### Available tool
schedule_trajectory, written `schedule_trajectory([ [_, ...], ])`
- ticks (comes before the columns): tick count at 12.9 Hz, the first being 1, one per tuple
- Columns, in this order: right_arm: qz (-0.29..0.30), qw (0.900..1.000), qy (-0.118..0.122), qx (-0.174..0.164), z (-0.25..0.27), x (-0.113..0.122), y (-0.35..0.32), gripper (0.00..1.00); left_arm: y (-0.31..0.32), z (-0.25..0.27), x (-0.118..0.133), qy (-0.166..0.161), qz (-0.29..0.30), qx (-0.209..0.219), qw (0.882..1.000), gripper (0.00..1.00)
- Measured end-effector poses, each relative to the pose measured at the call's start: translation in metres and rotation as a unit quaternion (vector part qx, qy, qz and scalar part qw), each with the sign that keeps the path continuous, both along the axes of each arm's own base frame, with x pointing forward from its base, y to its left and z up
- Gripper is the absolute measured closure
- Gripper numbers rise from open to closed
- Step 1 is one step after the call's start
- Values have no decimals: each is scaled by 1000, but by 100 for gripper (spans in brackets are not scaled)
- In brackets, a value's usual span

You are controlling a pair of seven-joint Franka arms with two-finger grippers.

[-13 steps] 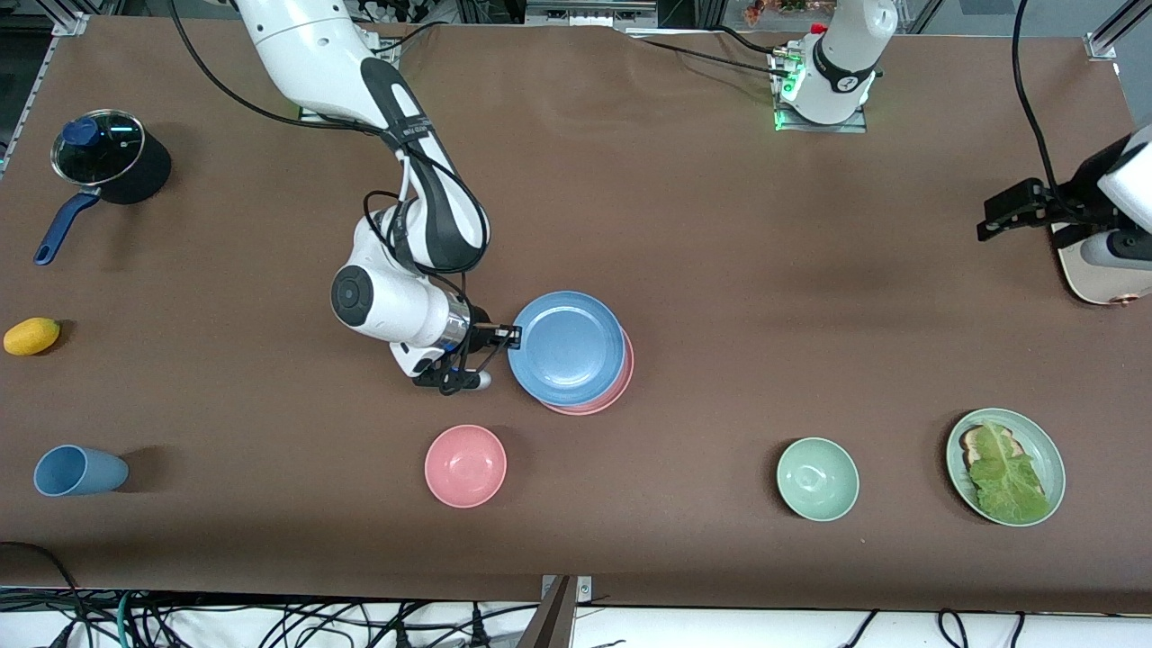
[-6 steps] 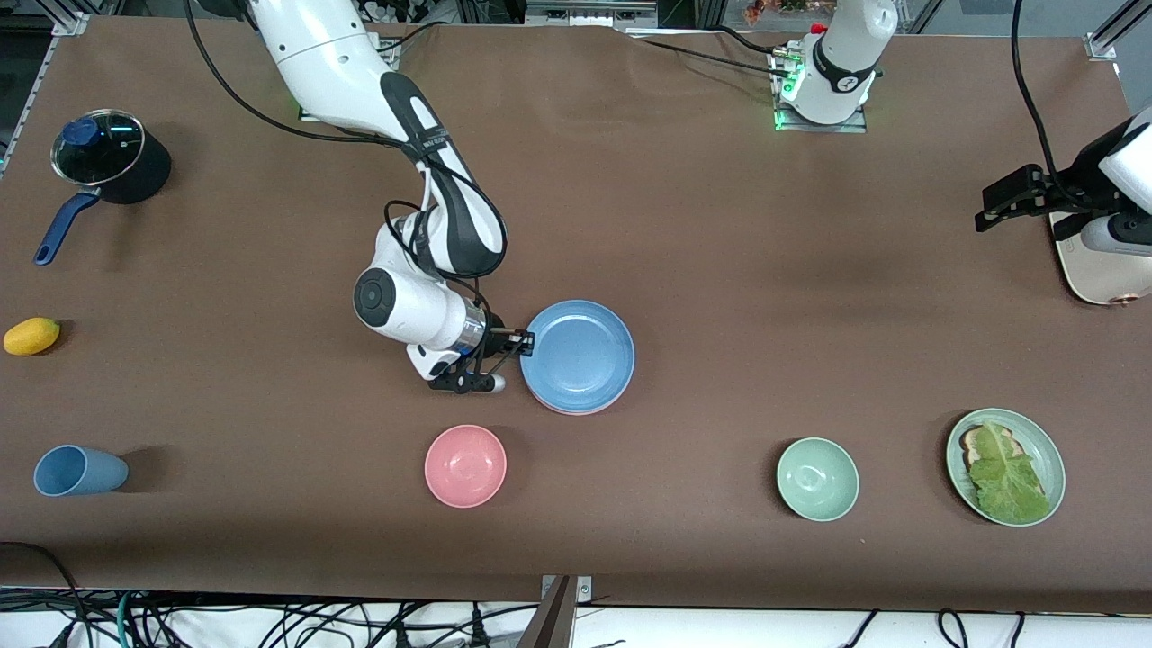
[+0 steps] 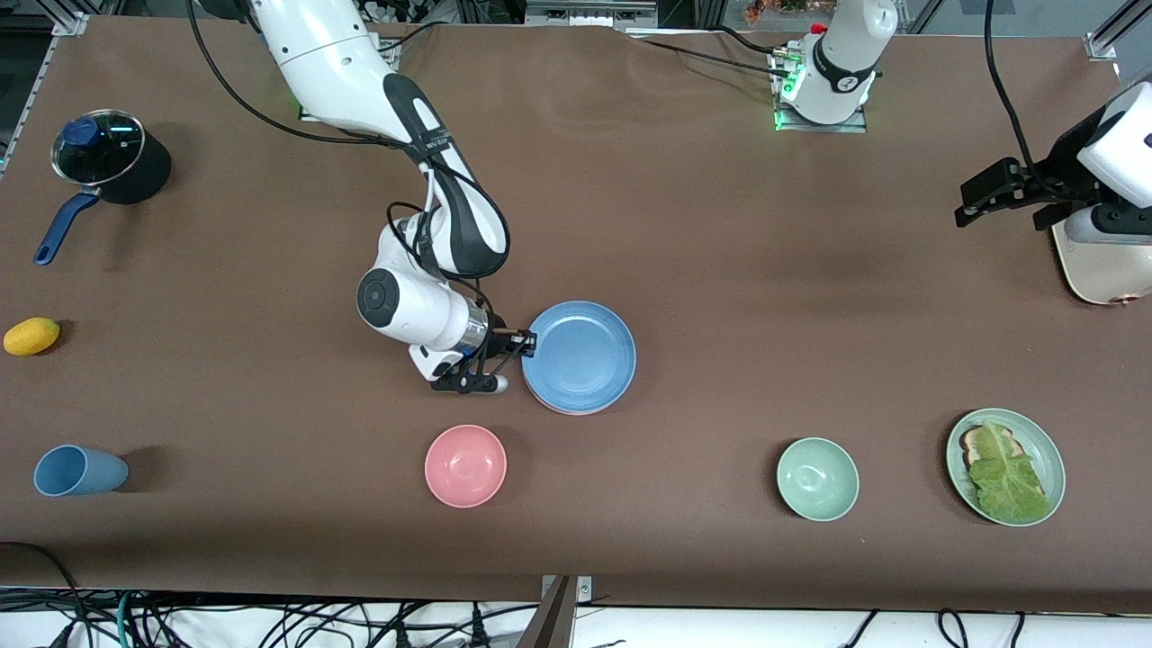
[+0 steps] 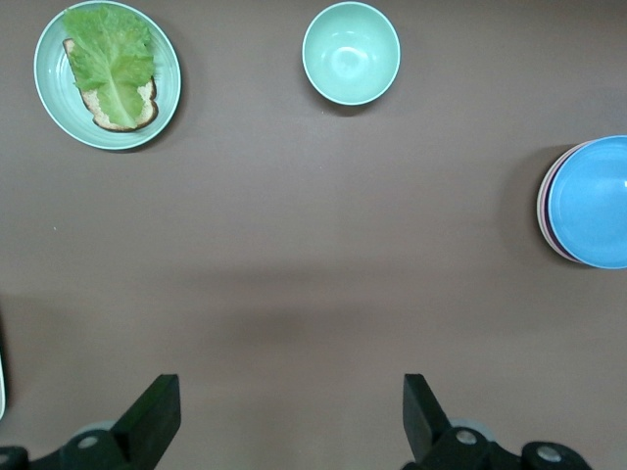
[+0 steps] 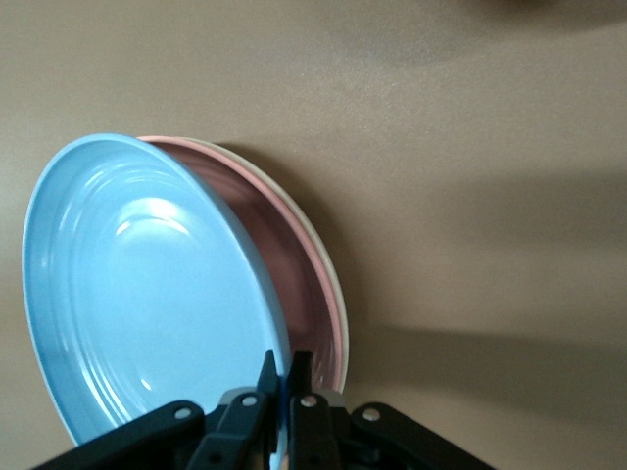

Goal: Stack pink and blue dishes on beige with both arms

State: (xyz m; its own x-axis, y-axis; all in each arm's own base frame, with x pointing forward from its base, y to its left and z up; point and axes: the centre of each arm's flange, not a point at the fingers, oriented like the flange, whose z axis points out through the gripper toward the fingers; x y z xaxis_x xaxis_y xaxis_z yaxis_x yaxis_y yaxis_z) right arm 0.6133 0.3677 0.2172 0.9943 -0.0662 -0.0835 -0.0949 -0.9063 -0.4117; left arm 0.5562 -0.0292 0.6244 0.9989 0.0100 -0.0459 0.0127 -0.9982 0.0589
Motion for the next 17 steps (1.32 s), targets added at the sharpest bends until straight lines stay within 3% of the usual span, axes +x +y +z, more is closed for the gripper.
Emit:
schedule_trajectory([
  [3,0,1000,0,-1,-1,0,-1,95,4,1,0,-2,-15,-1,1000,0],
  [4,1,1000,2,-2,-2,0,-1,89,5,1,0,-2,-17,-1,1000,0],
  [6,7,1000,2,-11,-3,1,-4,68,5,1,0,-2,-19,-1,1000,0],
  [10,79,992,-13,-95,28,13,-29,22,5,1,-1,-2,-23,-1,1000,0],
  [12,86,989,-3,-118,65,20,-56,1,5,3,-2,-4,-25,-1,1000,0],
  [14,70,987,8,-144,106,32,-104,0,4,6,-3,-5,-29,-2,1000,0],
  [17,67,974,10,-216,180,37,-180,0,4,5,-4,-5,-33,-2,999,0],
])
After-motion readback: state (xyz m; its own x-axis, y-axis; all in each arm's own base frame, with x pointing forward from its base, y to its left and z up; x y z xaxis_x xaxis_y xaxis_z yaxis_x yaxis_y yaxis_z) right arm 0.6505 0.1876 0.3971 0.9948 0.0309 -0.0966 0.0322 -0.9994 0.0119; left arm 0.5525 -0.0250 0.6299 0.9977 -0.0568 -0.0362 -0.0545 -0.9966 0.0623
